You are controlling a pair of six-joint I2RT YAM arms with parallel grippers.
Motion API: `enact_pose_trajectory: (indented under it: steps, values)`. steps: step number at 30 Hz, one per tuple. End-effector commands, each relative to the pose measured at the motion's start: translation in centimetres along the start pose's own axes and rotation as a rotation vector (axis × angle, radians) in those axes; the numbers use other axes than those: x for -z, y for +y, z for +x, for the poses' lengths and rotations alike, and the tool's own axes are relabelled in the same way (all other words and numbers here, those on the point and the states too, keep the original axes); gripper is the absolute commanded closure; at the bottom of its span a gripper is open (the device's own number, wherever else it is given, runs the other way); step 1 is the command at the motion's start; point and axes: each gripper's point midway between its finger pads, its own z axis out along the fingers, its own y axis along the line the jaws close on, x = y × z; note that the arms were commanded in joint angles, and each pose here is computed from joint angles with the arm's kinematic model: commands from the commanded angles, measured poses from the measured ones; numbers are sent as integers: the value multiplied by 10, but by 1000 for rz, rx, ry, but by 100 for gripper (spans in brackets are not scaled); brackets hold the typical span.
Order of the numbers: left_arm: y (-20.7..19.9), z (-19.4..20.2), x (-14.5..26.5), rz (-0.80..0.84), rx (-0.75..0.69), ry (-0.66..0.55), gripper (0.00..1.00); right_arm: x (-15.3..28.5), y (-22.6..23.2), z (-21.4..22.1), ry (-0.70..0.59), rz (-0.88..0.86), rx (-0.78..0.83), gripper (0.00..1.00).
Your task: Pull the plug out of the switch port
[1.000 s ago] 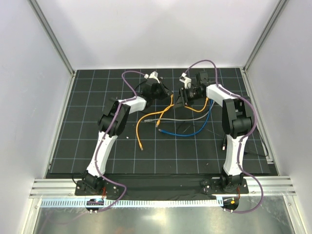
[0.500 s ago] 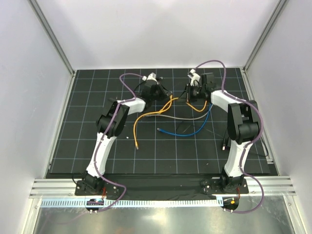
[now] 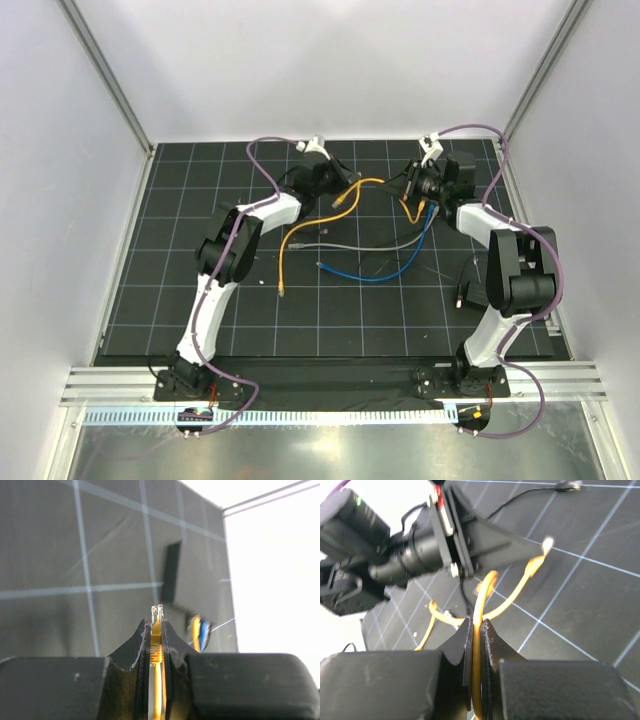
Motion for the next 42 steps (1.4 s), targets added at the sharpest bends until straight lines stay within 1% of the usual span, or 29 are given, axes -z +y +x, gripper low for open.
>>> enact_pose_trajectory:
  steps: [1, 2, 3, 4, 6, 7, 9, 10, 11, 12, 13, 14, 15, 16, 18, 22, 24, 26, 27, 29, 31, 33, 34, 36, 37, 39, 40, 41, 42]
  values:
    - [-30, -38, 3, 86, -35, -46, 100, 13, 41, -27, -62, -156, 80, 99]
    - [-25, -37, 1, 79, -49, -36, 100, 16, 40, -30, -63, -156, 79, 99]
    - [-30, -49, 1, 100, -57, -40, 100, 19, 41, -30, -62, -162, 76, 99]
    - [-30, -52, -1, 110, -62, -31, 100, 23, 46, -36, -84, -175, 92, 99]
    - [-19, -54, -8, 120, -53, -4, 100, 30, 46, -36, -102, -176, 92, 99]
    - [-22, -64, -9, 145, -55, -4, 100, 32, 49, -39, -116, -182, 100, 99]
    - [-6, -65, -15, 138, -41, 21, 100, 41, 46, -42, -140, -171, 101, 99]
    - [-5, -79, -15, 148, -39, 4, 100, 45, 47, -48, -167, -178, 109, 99]
    - [1, -82, -17, 141, -33, 6, 100, 47, 46, -47, -177, -178, 97, 99]
    - [18, -84, -22, 126, -15, 11, 100, 52, 47, -52, -202, -189, 101, 99]
    - [10, -96, -23, 153, -15, -9, 100, 54, 44, -52, -206, -189, 90, 99]
    - [14, -98, -27, 154, -5, -10, 100, 53, 43, -52, -209, -190, 84, 99]
    - [29, -95, -35, 141, 18, 1, 100, 54, 42, -53, -210, -197, 85, 99]
    - [21, -110, -37, 168, 10, -20, 100, 55, 43, -53, -209, -202, 75, 99]
    - [19, -119, -42, 202, 13, -44, 100, 54, 42, -53, -212, -212, 73, 99]
    - [37, -134, -55, 213, 8, -94, 100, 55, 41, -52, -206, -214, 69, 99]
    - [39, -148, -55, 228, -3, -142, 100, 54, 40, -51, -201, -215, 64, 99]
    - [48, -155, -56, 216, 2, -172, 97, 53, 39, -51, -200, -216, 61, 99]
    - [49, -155, -56, 220, 7, -176, 95, 52, 37, -50, -196, -215, 56, 99]
    - [57, -155, -60, 198, 29, -193, 82, 51, 37, -51, -193, -220, 51, 99]
    - [60, -155, -61, 192, 51, -195, 72, 49, 34, -52, -193, -219, 47, 99]
    - [57, -159, -60, 180, 63, -204, 65, 47, 31, -53, -194, -213, 38, 99]
    - [55, -162, -59, 173, 53, -208, 59, 46, 28, -52, -191, -212, 29, 99]
    - [53, -167, -55, 133, 33, -210, 53, 44, 28, -55, -192, -217, 20, 99]
    - [50, -170, -52, 121, 29, -208, 43, 43, 26, -54, -188, -216, 17, 99]
    - [40, -178, -43, 93, -1, -198, 32, 42, 23, -53, -180, -204, 17, 99]
    - [34, -180, -38, 91, -20, -194, 24, 42, 22, -54, -180, -195, 21, 99]
    - [36, -180, -34, 65, -54, -179, 23, 41, 16, -48, -156, -167, -10, 99]
    - [14, -193, -20, 78, -74, -196, 21, 41, 14, -51, -150, -148, -5, 99]
